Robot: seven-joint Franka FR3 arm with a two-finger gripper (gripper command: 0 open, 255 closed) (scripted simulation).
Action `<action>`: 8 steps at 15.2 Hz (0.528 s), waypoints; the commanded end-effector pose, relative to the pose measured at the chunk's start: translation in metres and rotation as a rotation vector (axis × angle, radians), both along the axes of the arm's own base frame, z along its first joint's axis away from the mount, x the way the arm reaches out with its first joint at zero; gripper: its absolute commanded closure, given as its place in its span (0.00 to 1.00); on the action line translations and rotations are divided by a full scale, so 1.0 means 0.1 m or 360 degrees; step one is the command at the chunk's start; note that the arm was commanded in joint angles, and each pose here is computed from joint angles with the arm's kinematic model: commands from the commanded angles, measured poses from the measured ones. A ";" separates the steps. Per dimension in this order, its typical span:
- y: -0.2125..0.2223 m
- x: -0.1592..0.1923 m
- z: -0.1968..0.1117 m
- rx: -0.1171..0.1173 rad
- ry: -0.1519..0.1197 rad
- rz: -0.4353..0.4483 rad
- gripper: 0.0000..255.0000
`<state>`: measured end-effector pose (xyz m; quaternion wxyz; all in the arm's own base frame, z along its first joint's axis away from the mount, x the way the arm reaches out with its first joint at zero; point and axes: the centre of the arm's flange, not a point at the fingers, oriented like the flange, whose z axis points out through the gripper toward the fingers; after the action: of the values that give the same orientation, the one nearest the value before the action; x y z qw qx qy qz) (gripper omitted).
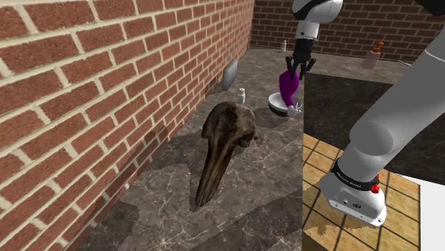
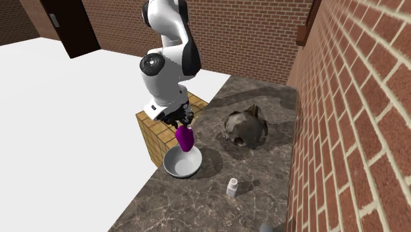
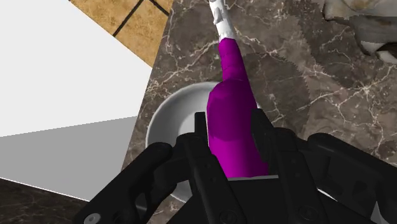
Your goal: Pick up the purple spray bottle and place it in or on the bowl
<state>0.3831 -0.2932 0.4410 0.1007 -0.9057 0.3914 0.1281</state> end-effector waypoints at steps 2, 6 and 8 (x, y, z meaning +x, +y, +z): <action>-0.35 0.25 -0.03 -0.0002 0.0000 0.0002 1.00; -0.89 0.62 -0.09 -0.0002 0.0000 0.0002 1.00; -0.89 0.62 -0.20 -0.0002 0.0000 0.0002 1.00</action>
<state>0.4414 -0.3774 0.4265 0.1005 -0.9056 0.3914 0.1286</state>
